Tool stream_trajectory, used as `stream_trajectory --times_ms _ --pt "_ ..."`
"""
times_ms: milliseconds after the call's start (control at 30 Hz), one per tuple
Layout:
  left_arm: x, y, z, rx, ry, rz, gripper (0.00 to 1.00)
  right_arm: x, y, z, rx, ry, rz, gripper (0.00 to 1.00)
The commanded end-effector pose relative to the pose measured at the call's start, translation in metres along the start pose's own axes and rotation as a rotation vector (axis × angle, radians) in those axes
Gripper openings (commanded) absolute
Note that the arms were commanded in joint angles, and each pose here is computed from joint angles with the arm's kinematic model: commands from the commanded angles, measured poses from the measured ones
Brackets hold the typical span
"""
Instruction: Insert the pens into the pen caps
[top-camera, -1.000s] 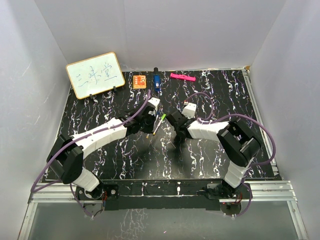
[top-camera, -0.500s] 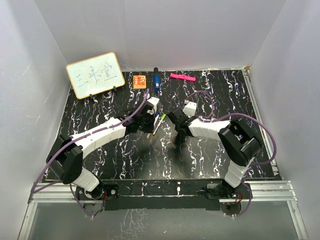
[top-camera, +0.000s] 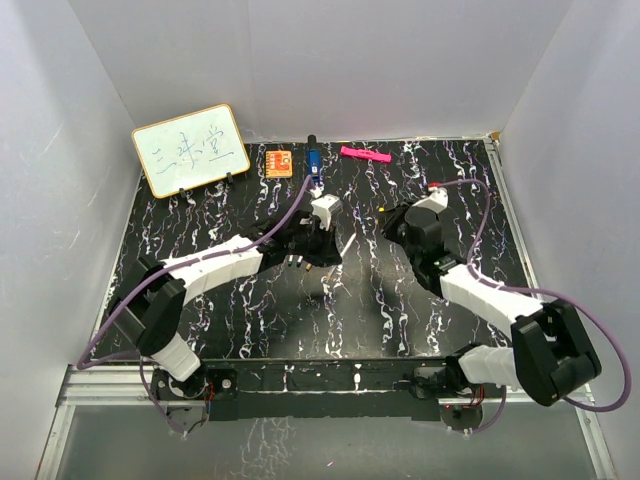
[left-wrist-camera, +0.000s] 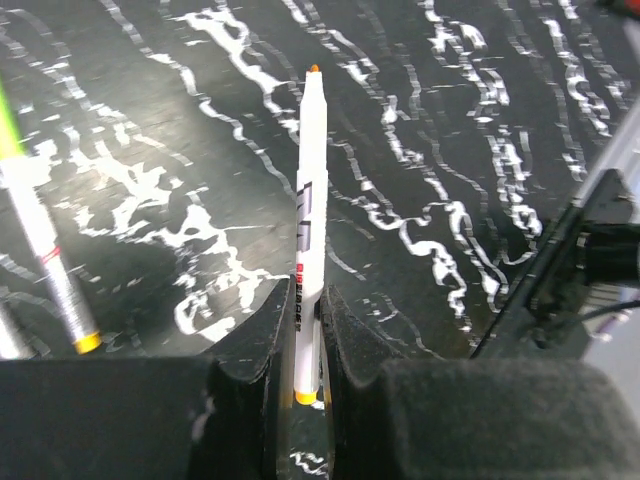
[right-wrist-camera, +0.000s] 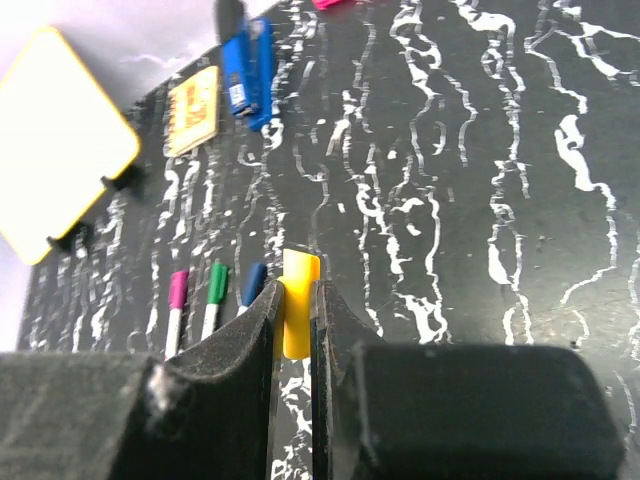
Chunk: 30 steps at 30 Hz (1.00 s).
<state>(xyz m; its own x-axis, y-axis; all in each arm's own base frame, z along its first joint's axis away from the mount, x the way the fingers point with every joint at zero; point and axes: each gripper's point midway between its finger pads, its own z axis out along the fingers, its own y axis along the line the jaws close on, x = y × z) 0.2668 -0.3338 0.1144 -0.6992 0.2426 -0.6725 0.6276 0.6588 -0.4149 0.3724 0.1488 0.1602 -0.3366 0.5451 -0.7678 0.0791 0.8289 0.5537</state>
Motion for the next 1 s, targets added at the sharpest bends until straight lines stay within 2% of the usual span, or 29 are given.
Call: stream_trajectory --times_ms 0,200,433,967 --pt "-0.016 -0.05 0.003 0.256 -0.048 -0.004 0.0 -0.031 0.044 -0.023 -0.266 -0.158 0.048 0.0" --pt "-0.012 -0.073 0.011 0.327 -0.046 -0.005 0.0 -0.035 0.048 -0.04 -0.341 -0.2 0.088 0.0" --pt "-0.016 -0.07 0.011 0.309 -0.071 -0.024 0.0 -0.035 0.049 -0.052 -0.394 -0.223 0.136 0.0" --pt "-0.038 -0.068 -0.001 0.264 -0.195 -0.029 0.0 -0.03 0.045 -0.052 -0.385 -0.213 0.154 0.0"
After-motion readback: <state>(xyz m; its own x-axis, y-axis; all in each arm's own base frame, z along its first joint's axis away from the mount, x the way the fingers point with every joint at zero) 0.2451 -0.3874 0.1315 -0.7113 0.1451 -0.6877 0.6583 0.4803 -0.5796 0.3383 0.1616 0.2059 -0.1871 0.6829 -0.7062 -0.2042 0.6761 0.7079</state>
